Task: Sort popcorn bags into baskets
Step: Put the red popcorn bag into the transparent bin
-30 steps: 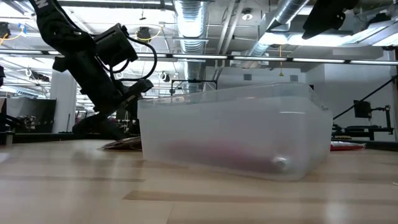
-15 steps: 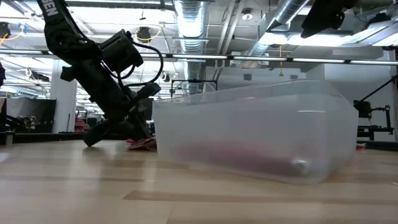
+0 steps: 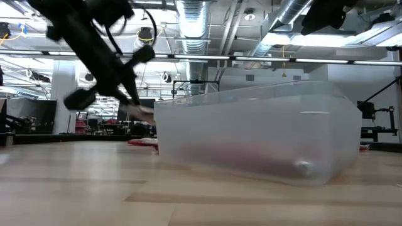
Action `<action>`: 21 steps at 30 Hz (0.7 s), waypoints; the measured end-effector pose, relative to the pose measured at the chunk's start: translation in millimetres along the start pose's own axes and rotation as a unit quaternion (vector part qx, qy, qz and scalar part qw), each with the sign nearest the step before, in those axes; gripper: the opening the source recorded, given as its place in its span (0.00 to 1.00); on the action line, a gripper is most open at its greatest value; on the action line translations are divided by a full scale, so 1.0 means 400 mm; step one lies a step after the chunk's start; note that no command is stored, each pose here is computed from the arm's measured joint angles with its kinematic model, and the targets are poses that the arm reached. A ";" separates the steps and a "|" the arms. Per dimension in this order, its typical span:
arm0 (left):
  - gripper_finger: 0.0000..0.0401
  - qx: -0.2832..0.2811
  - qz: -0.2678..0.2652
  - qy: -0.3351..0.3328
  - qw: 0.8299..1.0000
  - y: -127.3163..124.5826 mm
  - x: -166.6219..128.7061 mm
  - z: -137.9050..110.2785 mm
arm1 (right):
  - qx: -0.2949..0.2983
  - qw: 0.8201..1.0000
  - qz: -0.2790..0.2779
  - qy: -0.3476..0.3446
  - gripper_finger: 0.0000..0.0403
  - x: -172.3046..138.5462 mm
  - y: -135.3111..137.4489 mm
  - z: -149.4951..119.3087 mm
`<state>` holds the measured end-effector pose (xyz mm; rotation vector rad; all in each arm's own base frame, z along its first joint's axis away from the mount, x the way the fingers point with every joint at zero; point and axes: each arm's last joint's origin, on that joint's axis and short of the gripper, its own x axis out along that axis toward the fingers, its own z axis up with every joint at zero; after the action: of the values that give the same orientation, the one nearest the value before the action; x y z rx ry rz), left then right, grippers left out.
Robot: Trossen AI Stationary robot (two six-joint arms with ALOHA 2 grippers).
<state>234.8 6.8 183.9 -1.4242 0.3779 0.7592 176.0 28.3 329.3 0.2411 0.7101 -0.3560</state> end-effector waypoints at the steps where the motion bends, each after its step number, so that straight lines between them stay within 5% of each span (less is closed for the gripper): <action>1: 0.00 -0.002 -0.001 -0.010 1.000 -0.012 -0.017 -0.008 | 0.000 1.000 0.000 0.000 0.40 0.000 0.000 0.000; 12: 0.00 -0.074 -0.101 -0.103 0.987 -0.140 -0.147 -0.144 | 0.000 1.000 -0.001 0.000 0.37 0.000 0.000 0.000; 21: 0.00 -0.106 -0.126 -0.122 0.979 -0.223 -0.095 -0.316 | -0.010 1.000 0.000 0.000 0.33 0.000 0.000 0.000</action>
<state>292.5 -122.1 257.4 -1.5208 -0.0762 0.7721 176.0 28.3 329.4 0.2219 0.7127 -0.3498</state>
